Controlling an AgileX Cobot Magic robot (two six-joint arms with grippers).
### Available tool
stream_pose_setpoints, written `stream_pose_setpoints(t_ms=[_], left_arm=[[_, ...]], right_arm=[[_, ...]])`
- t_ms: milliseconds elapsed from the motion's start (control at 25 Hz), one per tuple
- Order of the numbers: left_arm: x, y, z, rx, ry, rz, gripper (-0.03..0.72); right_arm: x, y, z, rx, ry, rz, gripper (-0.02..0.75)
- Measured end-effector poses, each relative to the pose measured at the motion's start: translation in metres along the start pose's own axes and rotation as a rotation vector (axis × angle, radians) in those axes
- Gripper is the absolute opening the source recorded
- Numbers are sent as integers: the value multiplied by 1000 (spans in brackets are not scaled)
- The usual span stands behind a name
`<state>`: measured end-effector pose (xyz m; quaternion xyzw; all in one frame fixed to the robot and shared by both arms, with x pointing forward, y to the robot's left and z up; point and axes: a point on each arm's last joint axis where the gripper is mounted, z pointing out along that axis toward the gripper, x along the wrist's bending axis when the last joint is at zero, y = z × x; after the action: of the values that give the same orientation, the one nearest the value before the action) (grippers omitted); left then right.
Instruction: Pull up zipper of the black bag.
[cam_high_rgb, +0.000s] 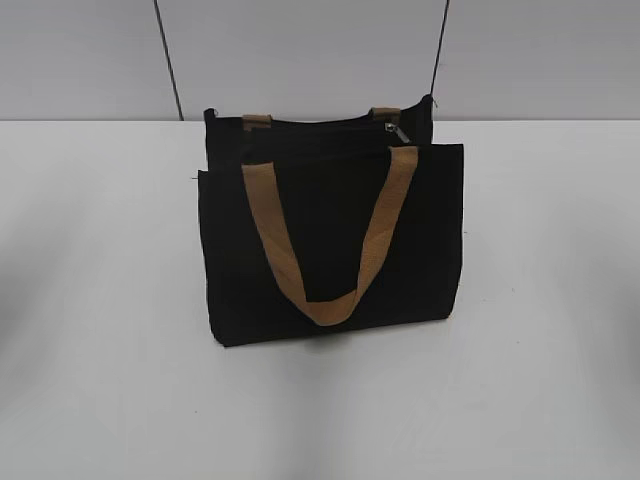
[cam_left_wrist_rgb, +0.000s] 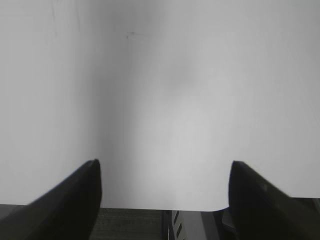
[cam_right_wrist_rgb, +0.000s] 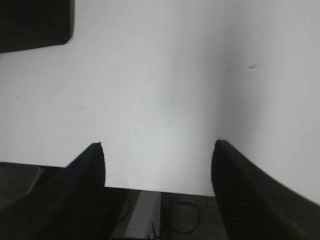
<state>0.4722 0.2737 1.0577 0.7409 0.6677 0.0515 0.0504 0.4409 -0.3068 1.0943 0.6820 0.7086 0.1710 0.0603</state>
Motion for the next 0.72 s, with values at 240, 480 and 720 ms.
stream_pose_setpoints(t_ms=[240,480,720], left_arm=[[1,-56,-25,-116,-9,-8,593],[-1,-133,-44,-394,-59,-21,593],[1,-190,-49,-658,-47,-16,593]], right_arm=[[21,-88,-22,-158,23,-36,515],[32,-155,-29,-368,-15,-156,515],[38,-203,-27,-575,-61,-240,515]])
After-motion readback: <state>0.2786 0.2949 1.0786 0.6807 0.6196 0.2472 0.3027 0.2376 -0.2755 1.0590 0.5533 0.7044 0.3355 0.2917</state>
